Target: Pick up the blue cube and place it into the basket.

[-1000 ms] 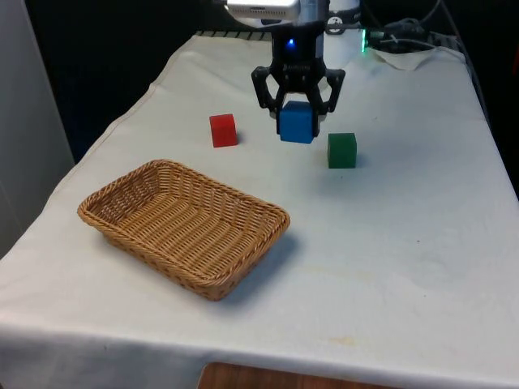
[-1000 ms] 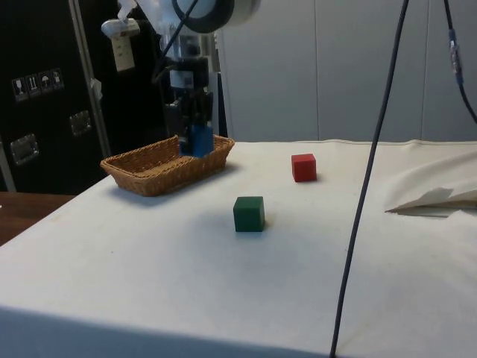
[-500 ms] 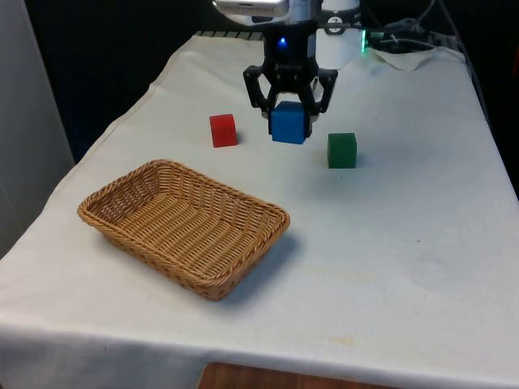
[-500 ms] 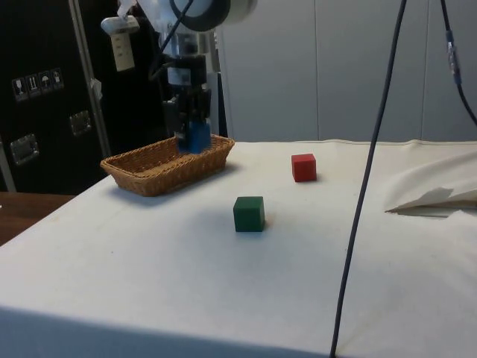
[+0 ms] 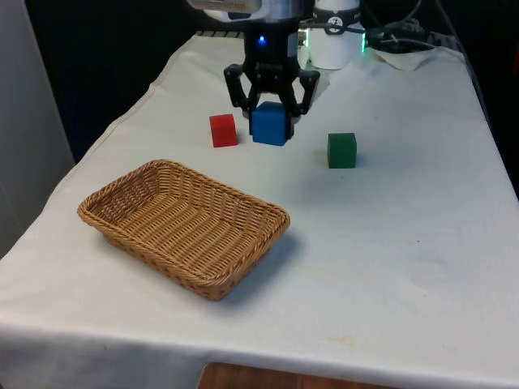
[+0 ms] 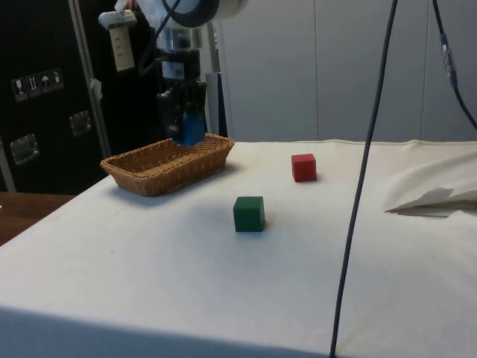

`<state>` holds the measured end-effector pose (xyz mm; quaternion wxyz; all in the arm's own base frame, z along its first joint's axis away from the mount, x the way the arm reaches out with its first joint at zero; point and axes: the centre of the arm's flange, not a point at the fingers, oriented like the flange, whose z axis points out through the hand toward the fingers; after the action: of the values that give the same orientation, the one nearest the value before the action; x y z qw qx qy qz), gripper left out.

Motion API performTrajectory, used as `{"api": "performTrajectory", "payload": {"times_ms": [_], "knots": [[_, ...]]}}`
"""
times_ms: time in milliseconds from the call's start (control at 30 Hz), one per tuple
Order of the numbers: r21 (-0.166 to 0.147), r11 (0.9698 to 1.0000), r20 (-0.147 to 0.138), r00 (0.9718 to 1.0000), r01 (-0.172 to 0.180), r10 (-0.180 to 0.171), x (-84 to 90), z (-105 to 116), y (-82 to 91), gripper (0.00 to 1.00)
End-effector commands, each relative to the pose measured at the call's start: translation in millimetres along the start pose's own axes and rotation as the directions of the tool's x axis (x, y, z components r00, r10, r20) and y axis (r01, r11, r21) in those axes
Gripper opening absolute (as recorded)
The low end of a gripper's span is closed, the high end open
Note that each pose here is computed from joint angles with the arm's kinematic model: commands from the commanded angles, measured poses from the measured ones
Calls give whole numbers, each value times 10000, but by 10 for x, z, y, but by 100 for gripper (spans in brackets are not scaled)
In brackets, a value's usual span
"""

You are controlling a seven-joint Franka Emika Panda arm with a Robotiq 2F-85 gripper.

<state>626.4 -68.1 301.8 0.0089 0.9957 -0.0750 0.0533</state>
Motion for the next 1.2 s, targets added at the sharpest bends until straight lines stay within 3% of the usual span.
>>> {"api": "performTrajectory", "payload": {"times_ms": [0, 333, 433, 500, 700, 900, 967, 1000, 1167], "knots": [[-9, 10000, 58, 9999, -94, 94, 28, -19, 32, 5], [-131, 9997, -41, 9997, -224, 223, 229, -21, 164, 5], [-253, 9994, -191, 9996, -228, 224, 308, -18, 197, 5], [-212, 9995, -92, 9997, -232, 230, 388, -2, 229, 5], [-416, 9988, -207, 9995, -246, 237, 585, 17, 302, 5], [-389, 9989, -138, 9996, -243, 238, 783, 73, 434, 5], [-491, 9985, -235, 9994, -249, 238, 787, 64, 428, 5], [-419, 9988, -124, 9996, -251, 245, 828, 104, 479, 5], [-441, 9986, -147, 9995, -296, 290, 929, 212, 613, 5]]}}
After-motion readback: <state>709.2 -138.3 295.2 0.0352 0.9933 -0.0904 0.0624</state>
